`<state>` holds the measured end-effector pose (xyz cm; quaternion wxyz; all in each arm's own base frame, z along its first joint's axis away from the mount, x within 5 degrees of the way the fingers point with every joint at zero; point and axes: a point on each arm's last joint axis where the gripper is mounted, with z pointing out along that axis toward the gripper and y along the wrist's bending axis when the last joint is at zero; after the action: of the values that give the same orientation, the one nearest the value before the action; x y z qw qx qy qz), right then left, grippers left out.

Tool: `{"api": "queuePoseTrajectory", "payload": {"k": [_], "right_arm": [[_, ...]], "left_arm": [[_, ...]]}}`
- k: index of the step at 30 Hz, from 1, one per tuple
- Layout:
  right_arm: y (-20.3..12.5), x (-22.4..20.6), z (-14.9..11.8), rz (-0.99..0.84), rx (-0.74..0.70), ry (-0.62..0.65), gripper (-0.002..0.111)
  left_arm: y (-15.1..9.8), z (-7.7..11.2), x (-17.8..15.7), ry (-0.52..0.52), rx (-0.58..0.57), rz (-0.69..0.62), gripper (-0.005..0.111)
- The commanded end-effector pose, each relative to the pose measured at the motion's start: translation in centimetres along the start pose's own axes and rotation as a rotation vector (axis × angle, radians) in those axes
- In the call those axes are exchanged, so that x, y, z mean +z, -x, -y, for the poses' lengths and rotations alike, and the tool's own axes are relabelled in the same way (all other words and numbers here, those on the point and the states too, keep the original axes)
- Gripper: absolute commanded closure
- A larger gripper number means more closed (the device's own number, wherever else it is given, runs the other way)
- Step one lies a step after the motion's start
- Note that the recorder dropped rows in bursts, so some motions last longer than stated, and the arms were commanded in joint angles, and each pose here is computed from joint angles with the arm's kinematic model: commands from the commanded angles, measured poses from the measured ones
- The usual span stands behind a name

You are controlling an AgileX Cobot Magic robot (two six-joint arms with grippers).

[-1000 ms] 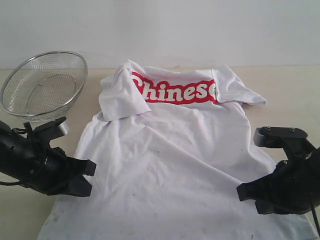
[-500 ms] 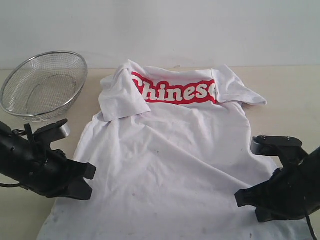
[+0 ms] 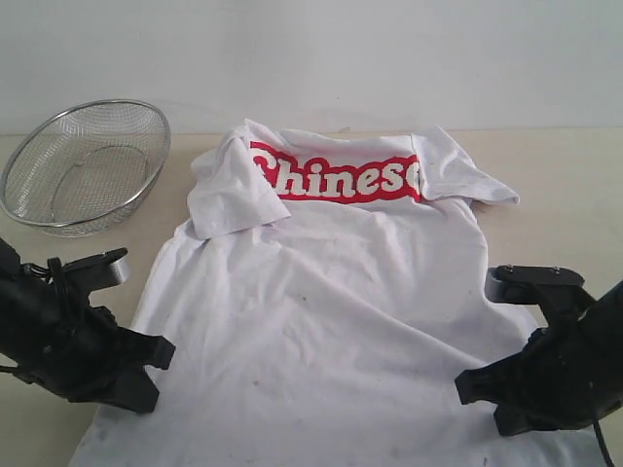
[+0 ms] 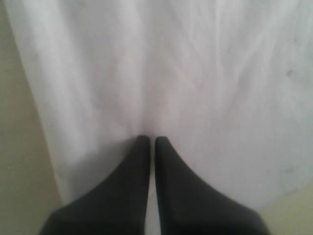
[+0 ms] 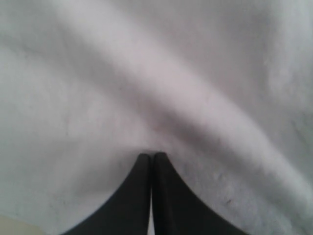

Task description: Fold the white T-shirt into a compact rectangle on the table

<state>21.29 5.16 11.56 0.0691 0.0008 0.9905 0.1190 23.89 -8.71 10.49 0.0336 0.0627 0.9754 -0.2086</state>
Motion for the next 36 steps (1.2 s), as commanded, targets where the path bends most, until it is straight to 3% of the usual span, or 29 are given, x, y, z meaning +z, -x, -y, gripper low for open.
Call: {"api": "queuePoseTrajectory", "payload": {"k": [1, 26, 36], "right_arm": [[-1.3, 0.6, 0.1, -0.114, -0.010, 0.007, 0.108], [-5.2, 1.3, 0.7, -0.268, 0.063, 0.004, 0.108], [-4.9, -2.5, -0.4, -0.112, 0.019, 0.061, 0.108]], "left_arm": [[-1.9, -0.3, 0.4, 0.018, 0.004, -0.060, 0.102], [-4.7, 0.7, -1.2, -0.013, 0.004, -0.051, 0.102], [-4.9, 1.8, -3.1, -0.050, 0.024, 0.000, 0.102]]}}
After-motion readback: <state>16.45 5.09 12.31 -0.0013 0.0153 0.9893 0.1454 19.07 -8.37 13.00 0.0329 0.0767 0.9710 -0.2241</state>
